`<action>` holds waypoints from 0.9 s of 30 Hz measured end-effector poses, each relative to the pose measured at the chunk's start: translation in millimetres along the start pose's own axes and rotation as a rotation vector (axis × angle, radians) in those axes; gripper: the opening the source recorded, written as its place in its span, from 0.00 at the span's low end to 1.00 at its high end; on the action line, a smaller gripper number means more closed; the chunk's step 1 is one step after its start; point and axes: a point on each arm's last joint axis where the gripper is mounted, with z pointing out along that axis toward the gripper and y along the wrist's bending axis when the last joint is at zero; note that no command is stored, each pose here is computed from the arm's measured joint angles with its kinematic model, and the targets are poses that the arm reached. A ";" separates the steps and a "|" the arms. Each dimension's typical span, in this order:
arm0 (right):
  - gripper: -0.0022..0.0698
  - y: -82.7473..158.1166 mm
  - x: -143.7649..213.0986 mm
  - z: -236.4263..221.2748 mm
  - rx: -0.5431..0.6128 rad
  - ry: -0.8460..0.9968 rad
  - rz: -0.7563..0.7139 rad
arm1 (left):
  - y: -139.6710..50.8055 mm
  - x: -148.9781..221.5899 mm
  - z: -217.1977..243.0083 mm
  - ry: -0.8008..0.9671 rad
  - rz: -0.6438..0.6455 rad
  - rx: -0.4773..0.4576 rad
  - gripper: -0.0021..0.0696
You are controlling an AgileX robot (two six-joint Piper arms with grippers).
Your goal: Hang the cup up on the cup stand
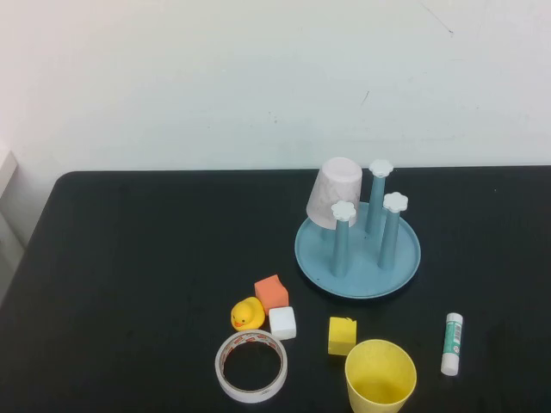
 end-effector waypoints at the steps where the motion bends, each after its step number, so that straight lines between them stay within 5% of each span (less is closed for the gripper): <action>1: 0.03 0.0 0.0 0.0 0.000 0.000 0.000 | 0.0 0.0 0.0 0.000 0.000 0.000 0.03; 27: 0.03 0.4 0.1 0.0 -0.004 0.001 0.010 | 2.9 0.3 0.0 0.005 0.086 -0.031 0.03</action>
